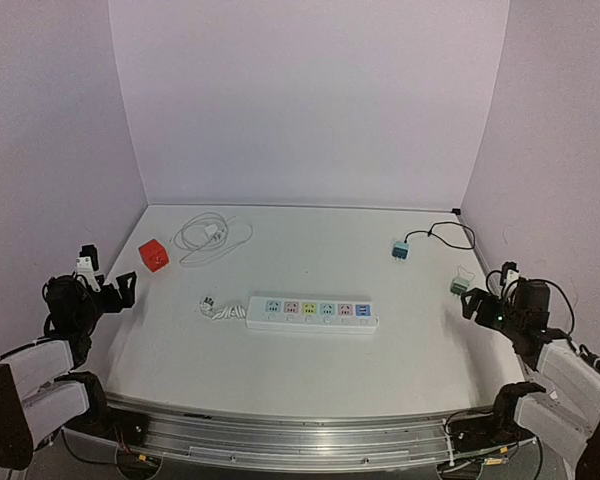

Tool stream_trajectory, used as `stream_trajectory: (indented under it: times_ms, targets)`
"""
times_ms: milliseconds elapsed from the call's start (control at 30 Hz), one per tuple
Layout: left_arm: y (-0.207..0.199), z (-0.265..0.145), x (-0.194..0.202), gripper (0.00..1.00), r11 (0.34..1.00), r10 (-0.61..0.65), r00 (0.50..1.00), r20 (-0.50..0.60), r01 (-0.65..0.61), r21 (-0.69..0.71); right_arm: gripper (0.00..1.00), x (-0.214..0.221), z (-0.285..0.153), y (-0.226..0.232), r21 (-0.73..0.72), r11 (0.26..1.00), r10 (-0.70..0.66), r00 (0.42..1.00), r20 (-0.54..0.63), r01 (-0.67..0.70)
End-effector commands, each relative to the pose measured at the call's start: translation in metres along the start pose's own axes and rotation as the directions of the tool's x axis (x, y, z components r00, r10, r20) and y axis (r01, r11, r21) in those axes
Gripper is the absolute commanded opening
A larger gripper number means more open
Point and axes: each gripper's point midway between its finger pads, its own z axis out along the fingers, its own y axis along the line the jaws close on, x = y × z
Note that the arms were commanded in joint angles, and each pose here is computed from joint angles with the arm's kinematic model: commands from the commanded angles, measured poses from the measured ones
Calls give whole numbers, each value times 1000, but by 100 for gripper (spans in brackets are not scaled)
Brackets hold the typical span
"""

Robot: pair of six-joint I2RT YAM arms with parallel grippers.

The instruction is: Insert the plug

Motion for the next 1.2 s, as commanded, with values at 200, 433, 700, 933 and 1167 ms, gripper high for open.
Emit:
stream_trajectory:
  times_ms: [200, 433, 700, 933, 1167]
  targets:
    - [-48, -3, 13, 100, 950, 118, 992, -52, -98, 296, 98, -57, -3, 18, -25, 994, 109, 992, 59, -108]
    - [-28, 24, -42, 99, 977, 120, 991, -53, -108, 183, 93, -86, 13, 40, -54, 984, 168, 983, -78, -172]
    - [-72, 45, -72, 99, 928, -33, 990, -134, 80, 364, 77, -82, 54, 9, 350, 917, 338, 842, -420, -193]
    - [-124, 61, -52, 99, 874, 59, 977, -206, 49, 484, 84, -69, 106, -8, 487, 871, 378, 713, -590, -60]
    - [-126, 79, -46, 99, 875, 96, 974, -203, 15, 485, 79, -38, 139, -15, 491, 869, 383, 542, -748, 64]
